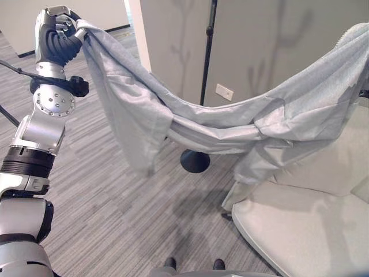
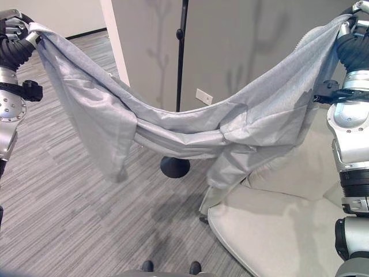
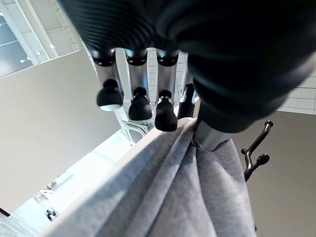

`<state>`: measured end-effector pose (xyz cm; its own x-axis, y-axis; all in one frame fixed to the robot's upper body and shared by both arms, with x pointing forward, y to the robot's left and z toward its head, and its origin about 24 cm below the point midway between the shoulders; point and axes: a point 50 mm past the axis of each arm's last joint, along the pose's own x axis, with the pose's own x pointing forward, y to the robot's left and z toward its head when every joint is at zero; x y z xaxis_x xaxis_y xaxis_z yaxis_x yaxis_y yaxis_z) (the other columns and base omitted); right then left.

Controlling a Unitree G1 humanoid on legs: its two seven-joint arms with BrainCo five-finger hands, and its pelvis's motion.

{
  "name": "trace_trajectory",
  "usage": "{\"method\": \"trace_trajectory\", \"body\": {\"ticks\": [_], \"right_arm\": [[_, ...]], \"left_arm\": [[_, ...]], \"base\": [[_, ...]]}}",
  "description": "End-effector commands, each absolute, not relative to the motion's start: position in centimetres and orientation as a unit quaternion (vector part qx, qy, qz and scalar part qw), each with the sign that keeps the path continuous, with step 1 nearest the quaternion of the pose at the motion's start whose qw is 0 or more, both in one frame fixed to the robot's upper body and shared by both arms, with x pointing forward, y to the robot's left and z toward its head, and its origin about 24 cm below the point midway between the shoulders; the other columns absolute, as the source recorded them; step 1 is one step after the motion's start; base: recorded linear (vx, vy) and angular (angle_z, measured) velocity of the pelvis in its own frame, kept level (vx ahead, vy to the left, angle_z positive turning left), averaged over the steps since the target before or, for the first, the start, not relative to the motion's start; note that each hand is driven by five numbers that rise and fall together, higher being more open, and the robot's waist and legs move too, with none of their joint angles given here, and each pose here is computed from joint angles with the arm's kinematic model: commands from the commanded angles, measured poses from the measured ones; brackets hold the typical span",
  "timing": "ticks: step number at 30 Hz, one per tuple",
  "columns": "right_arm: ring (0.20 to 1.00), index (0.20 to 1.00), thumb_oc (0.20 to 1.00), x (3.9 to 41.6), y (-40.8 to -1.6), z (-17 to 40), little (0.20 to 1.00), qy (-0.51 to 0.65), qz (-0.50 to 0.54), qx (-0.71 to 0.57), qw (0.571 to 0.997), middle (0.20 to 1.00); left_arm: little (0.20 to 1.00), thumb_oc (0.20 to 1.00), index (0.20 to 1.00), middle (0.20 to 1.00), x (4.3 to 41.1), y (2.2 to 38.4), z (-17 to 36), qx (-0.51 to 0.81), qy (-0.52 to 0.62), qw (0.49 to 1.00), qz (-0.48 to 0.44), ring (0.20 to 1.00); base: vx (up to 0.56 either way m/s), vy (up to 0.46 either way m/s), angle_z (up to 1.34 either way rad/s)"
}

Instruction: Hang the clothes on the sofa on the clothes rack.

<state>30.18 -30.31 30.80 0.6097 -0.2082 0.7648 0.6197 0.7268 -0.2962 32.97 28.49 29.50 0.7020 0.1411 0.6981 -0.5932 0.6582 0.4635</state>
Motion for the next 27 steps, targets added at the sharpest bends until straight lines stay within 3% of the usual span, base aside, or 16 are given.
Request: {"method": "trace_trajectory", "body": {"ticks": [1,27], "right_arm": [[0.2,0.2,0.2,28.8,-30.4,33.7,0.2,-0.417,-0.248,-0.278,0.829,0.2],[0.2,0.2,0.2,29.0,-30.5,33.0,0.2,-0.409,-0.257,-0.285,0.828,0.2]], "left_arm": [[0.2,0.2,0.2,0.2,32.0,28.3,32.1,0.332,-0.373,0.838,0.219,0.2],[0.2,0.2,0.2,0.2,31.9,27.0,33.8,0.368,-0.391,0.82,0.199,0.2]], "base": [[0.14,0.089,0.25],[0.12,0.152,-0.08]]}}
